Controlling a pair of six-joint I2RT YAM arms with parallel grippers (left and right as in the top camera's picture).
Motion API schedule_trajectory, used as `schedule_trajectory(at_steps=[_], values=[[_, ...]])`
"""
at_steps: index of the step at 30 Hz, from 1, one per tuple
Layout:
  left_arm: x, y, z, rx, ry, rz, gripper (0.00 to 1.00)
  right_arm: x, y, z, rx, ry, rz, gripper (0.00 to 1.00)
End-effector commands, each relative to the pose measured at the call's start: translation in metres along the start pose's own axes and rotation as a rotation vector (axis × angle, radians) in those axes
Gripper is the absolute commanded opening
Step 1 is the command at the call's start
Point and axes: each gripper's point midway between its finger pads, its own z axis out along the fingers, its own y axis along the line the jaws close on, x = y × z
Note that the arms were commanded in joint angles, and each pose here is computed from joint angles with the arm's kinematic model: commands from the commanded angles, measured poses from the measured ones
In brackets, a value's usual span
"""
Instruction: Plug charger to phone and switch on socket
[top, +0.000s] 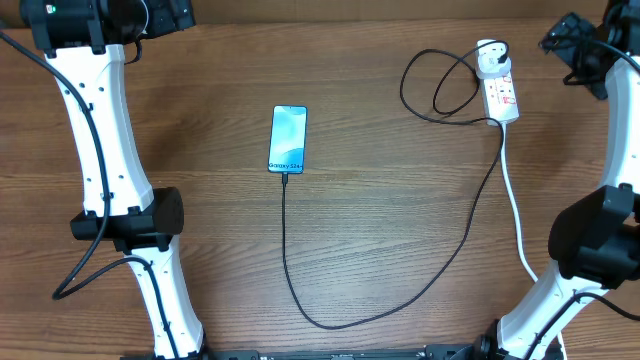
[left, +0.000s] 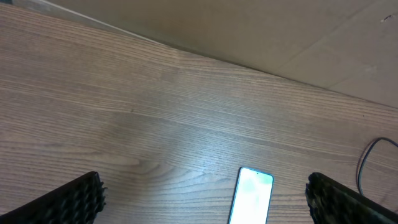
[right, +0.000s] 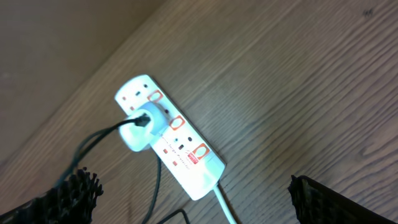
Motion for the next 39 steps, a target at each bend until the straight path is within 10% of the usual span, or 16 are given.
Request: schedule_trajectory(at_steps=[1, 39], values=[[0.001, -0.002, -0.001, -0.002, 0.001, -0.005, 1.00, 0.014, -0.003, 0.025, 0.018, 0.050, -0.008, 1.00], [0.001, -0.002, -0.001, -0.002, 0.002, -0.005, 1.00, 0.059, -0.013, 0.169, 0.033, 0.142, 0.063, 1.00]])
